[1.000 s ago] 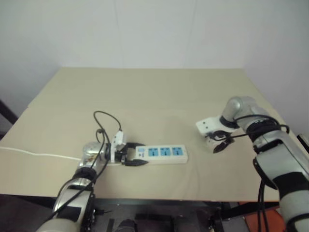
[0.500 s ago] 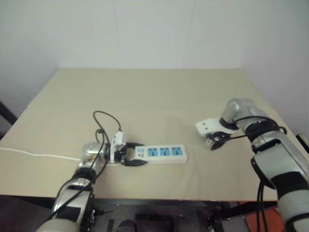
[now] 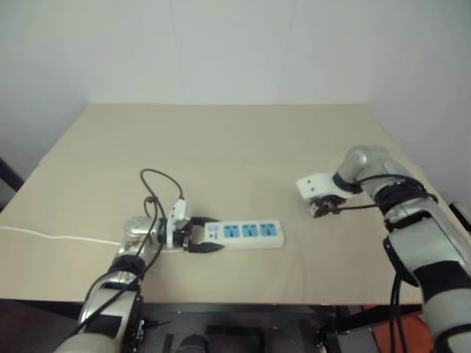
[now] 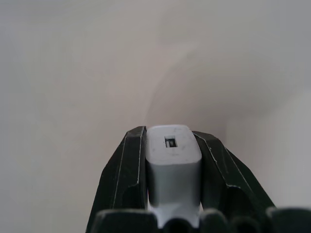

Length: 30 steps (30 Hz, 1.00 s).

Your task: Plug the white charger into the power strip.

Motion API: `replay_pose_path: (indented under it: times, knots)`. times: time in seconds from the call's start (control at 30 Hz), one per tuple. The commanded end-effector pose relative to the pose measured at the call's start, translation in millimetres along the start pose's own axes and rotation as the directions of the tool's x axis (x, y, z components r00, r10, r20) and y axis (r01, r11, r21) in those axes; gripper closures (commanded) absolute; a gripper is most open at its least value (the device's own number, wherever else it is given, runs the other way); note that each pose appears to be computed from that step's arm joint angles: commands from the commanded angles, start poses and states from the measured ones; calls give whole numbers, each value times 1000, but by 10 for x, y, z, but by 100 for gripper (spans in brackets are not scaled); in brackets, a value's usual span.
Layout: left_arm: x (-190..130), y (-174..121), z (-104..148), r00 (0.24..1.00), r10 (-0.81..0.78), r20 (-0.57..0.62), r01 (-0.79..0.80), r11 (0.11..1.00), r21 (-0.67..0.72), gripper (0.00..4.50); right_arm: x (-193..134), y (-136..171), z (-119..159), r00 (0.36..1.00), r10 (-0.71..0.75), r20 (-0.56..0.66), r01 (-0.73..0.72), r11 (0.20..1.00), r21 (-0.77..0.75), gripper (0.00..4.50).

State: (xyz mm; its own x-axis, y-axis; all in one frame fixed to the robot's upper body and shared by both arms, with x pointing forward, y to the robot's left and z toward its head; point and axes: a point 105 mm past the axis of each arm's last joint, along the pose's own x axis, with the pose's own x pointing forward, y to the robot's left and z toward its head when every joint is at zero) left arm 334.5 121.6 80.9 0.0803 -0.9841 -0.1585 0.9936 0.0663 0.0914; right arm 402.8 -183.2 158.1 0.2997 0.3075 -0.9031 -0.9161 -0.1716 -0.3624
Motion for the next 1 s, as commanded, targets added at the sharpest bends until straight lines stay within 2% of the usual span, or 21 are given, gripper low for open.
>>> replay_pose_path:
  times: [0.03, 0.1, 0.2, 0.27, 0.4, 0.47, 0.57, 0.73, 0.9, 1.0]
  knots:
    - [29, -44, -41, 999, -31, -33, 32, 999, 6, 121, -400, -254, 351, 914, -219, 343, 177, 973, 150, 335]
    - [33, -49, -41, 999, -38, -34, 38, 999, 8, 121, -551, -279, 482, 818, -286, 499, 181, 952, 248, 335]
    - [33, -54, -40, 998, -49, -41, 49, 999, 4, 121, -630, -242, 651, 678, -349, 647, 154, 928, 339, 335]
    - [37, -55, -38, 998, -53, -46, 54, 999, 9, 121, -603, -163, 845, 528, -371, 764, 65, 915, 399, 335]
    - [47, -56, -40, 997, -59, -50, 60, 998, 10, 121, -465, -14, 1158, 327, -371, 869, -103, 900, 423, 335]
    - [56, -60, -45, 996, -64, -57, 65, 998, 16, 121, -368, 56, 1307, 251, -362, 898, -144, 903, 404, 335]
    - [67, -65, -56, 995, -71, -64, 73, 997, 17, 121, -202, 155, 1477, 198, -318, 927, -195, 914, 355, 335]
    - [82, -61, -51, 996, -73, -60, 74, 997, 17, 121, 68, 193, 1624, 202, -288, 936, -245, 910, 333, 335]
    - [79, -61, -46, 996, -69, -49, 70, 997, 13, 121, 198, 250, 1599, 194, -275, 942, -275, 906, 322, 335]
    - [75, -64, -52, 996, -68, -51, 69, 998, 12, 121, 282, 295, 1572, 216, -248, 944, -293, 906, 305, 335]
